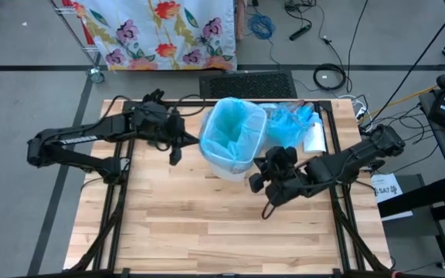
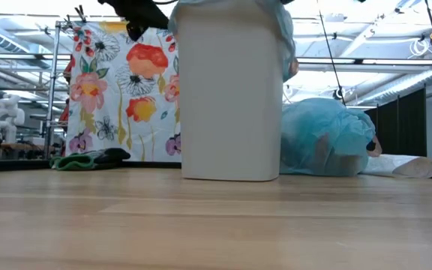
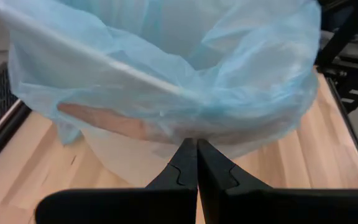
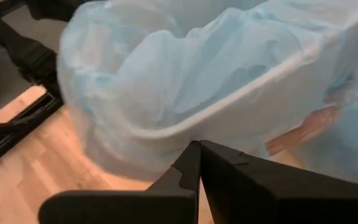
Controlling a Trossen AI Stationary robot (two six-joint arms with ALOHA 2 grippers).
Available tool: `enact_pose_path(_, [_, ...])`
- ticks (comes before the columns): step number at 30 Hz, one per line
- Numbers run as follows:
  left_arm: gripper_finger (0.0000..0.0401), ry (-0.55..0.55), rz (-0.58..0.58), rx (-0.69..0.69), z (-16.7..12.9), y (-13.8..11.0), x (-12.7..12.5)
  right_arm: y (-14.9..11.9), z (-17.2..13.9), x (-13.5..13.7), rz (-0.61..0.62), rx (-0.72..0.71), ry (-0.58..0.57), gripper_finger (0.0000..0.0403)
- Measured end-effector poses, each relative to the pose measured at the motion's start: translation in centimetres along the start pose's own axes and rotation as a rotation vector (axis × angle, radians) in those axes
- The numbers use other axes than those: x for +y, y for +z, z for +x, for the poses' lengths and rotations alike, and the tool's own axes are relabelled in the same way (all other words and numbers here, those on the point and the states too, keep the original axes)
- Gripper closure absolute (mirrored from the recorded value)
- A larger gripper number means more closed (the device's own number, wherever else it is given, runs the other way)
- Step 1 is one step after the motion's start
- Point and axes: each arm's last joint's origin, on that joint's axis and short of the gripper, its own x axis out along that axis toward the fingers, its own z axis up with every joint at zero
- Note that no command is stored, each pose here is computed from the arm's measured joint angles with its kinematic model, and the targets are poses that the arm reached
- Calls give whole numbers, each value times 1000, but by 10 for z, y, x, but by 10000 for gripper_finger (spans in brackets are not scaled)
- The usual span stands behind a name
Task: Place trash/remove bag and relplace
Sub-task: Insert the new blue trash bag into the trash bin
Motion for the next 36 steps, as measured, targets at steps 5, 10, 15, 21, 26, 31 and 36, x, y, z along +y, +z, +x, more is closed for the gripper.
enact_pose_path(5, [401, 2, -5, 52, 16, -3, 3, 1, 12, 0, -13, 32, -23, 403])
enact_pose_path(10, [401, 3, -12, 102, 32, -7, 6, -6, 22, 4, -32, 56, -43, 403])
enact_pose_path(15, [401, -6, -24, 162, 48, -13, 9, -18, 33, 10, -76, 70, -78, 403])
enact_pose_path(21, [401, -77, -49, 228, 69, -21, 10, -33, 48, 16, -106, 85, -116, 403])
enact_pose_path(26, [401, -77, -53, 236, 68, -22, 10, -37, 43, 19, -102, 81, -103, 403])
enact_pose_path(31, [401, -50, -48, 218, 48, -19, 8, -30, 20, 16, -80, 47, -42, 403])
enact_pose_path(36, [401, -30, -37, 148, 21, -12, 6, -21, -7, 9, -57, 1, 12, 403])
